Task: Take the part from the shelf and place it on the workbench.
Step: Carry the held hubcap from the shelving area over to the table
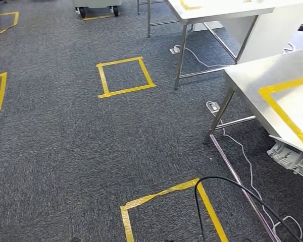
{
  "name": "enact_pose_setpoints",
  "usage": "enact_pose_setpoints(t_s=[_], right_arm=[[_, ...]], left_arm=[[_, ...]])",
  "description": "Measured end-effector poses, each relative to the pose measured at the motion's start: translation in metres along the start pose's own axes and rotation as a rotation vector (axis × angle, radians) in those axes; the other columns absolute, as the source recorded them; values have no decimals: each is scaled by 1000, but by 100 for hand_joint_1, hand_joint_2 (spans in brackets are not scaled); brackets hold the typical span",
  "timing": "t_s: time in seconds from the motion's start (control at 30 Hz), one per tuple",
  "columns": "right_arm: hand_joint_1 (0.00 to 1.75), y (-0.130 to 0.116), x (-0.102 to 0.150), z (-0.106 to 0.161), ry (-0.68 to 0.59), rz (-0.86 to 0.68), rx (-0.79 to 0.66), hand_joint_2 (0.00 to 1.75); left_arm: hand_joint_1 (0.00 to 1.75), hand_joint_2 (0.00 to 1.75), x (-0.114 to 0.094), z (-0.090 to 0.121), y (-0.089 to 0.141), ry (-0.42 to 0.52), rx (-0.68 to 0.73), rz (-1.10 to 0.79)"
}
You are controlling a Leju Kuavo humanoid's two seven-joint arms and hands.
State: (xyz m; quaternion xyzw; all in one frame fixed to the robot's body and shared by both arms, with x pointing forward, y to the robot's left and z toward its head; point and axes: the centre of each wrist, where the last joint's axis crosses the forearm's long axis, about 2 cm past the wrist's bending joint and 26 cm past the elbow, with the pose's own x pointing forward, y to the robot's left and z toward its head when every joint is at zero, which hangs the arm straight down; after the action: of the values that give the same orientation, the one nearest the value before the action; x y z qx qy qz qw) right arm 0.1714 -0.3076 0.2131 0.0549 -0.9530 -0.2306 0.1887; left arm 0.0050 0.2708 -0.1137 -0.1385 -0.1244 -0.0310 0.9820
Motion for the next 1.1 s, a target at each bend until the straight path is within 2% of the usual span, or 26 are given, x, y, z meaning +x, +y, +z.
enact_pose_setpoints(t_s=[0.2, 0.4, 0.6, 0.77, 1.1], right_arm=[[175, 2, 2, -10, -22, 141, 12, 175], [175, 6, 12, -27, -100, 364, 21, 175], [175, 22, 14, -39, -216, 579, -86, 175], [175, 36, 13, -42, -262, 586, -62, 175], [175, 41, 10, -39, -332, 688, -2, 175]], left_arm=[[0, 175, 1, 0, 3, 1, 3, -12], [0, 175, 3, 0, 2, -3, -1, -30], [0, 175, 1, 0, 3, 3, -3, -41], [0, 175, 4, 0, 3, -8, -4, -45], [0, 175, 1, 1, 3, -12, 1, -59]])
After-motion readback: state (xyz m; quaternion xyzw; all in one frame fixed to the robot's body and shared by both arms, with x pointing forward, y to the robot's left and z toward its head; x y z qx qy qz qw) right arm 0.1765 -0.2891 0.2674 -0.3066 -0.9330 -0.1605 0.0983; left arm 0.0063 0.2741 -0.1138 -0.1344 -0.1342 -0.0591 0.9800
